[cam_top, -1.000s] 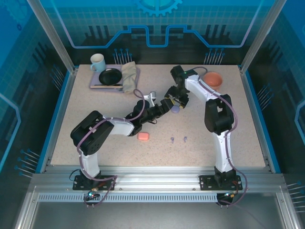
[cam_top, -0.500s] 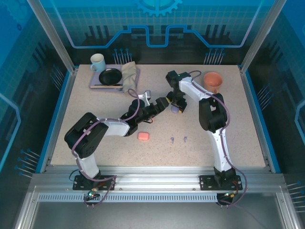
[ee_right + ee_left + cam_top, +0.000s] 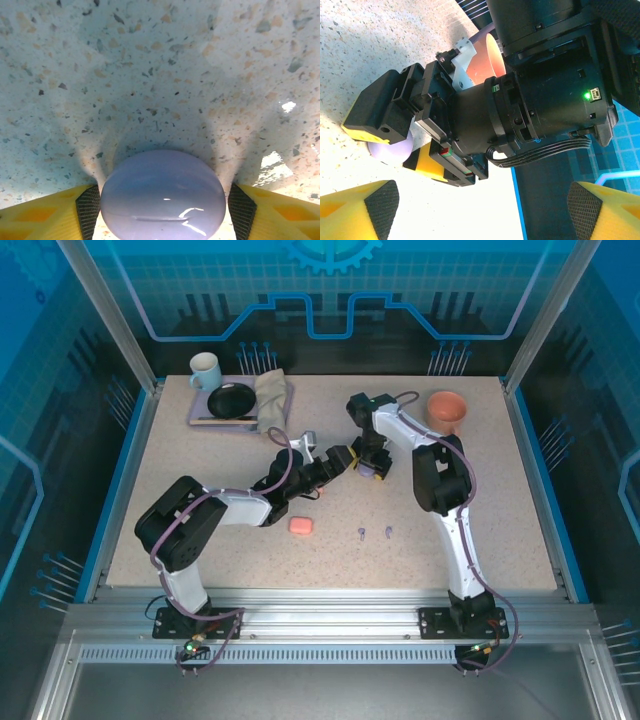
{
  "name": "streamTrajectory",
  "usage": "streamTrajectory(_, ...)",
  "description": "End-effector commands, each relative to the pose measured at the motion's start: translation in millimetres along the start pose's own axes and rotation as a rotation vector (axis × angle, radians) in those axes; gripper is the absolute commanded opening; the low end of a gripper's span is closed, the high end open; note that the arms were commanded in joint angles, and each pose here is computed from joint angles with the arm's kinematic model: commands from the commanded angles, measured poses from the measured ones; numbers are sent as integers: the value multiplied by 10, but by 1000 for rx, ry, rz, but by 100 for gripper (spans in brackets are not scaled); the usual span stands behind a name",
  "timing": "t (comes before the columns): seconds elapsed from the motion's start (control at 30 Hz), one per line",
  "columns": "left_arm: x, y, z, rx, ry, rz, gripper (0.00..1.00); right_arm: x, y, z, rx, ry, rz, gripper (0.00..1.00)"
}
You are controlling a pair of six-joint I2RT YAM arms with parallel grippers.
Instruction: Insert the wireless bluetooth earbuds into the charging case
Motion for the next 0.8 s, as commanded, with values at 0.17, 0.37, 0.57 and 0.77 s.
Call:
streamTrajectory(0.17, -23, -80, -57, 28, 2, -22, 91, 190, -60, -72, -8, 72, 20, 63)
streamTrajectory(0.37, 35, -37, 26, 23, -24, 8, 91, 217, -83, -95, -20, 51, 26, 51)
streamTrajectory(0.57, 123, 67, 194, 2, -62, 48, 91, 127, -119, -155, -12, -9, 25, 44)
streamTrajectory(0.77, 272, 195, 314, -12, -85, 87, 91, -116, -198, -265, 9, -84, -5, 40)
Point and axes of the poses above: each hand's point on the last joint's axis, 136 mm out from that joint toward the fingers, its own x axis out along the fingers, its own z axis along the line the jaws close on, y = z × x, the point moved 7 cm from there along -x, back along the fingers, and after that the axes turned 2 degrees about x, right-handed, at the moved point
